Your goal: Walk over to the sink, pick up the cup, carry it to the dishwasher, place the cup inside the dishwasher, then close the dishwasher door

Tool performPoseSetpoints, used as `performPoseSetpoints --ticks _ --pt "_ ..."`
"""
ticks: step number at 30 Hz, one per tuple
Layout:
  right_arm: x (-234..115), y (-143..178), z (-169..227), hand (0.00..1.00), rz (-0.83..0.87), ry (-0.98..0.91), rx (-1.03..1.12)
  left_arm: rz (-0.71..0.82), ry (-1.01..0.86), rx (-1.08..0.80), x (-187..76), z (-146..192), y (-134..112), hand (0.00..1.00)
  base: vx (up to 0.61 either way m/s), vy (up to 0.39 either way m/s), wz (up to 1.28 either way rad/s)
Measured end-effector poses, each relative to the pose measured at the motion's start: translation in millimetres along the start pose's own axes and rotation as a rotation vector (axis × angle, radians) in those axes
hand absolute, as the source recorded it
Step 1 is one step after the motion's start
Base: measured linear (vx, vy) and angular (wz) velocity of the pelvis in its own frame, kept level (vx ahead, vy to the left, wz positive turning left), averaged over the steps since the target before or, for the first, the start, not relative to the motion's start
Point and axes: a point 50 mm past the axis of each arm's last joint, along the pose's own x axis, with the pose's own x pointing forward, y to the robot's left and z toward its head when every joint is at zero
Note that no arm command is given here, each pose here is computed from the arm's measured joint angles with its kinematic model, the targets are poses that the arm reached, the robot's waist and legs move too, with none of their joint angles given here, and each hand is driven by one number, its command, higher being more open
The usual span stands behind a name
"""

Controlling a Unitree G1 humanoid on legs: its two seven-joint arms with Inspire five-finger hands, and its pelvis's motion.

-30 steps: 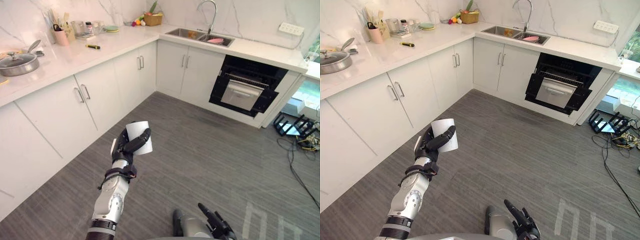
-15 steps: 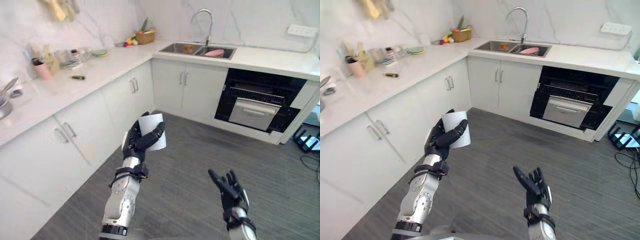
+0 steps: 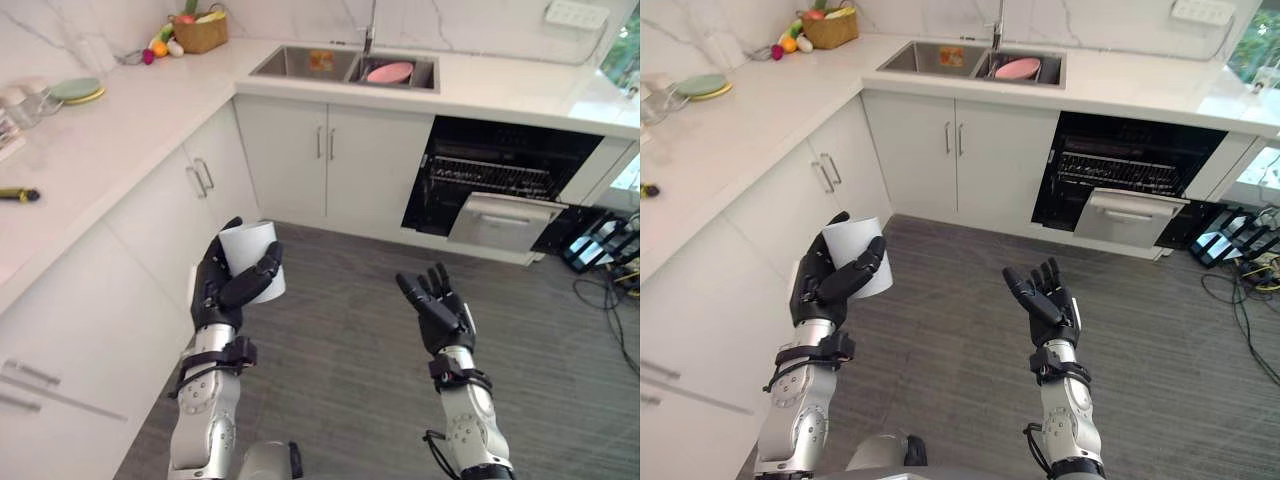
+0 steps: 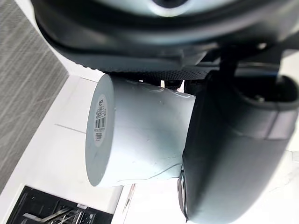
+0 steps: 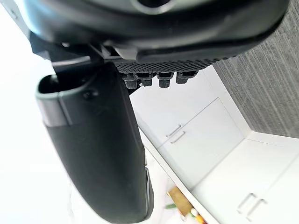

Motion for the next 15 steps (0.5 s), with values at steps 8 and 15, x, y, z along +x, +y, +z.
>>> performPoseSetpoints --ticks 8,15 --pt "-30 3 9 1.0 0.018 -0.043 -0.035 -0.168 -0.055 -0.025 3 3 -33 0.0 0.37 -0.054 0.0" --pt "-29 17 36 1.0 0.112 -0.16 -0.1 -0.276 -0.063 -0.105 5 2 -66 0.0 0.61 -0.231 -0.14"
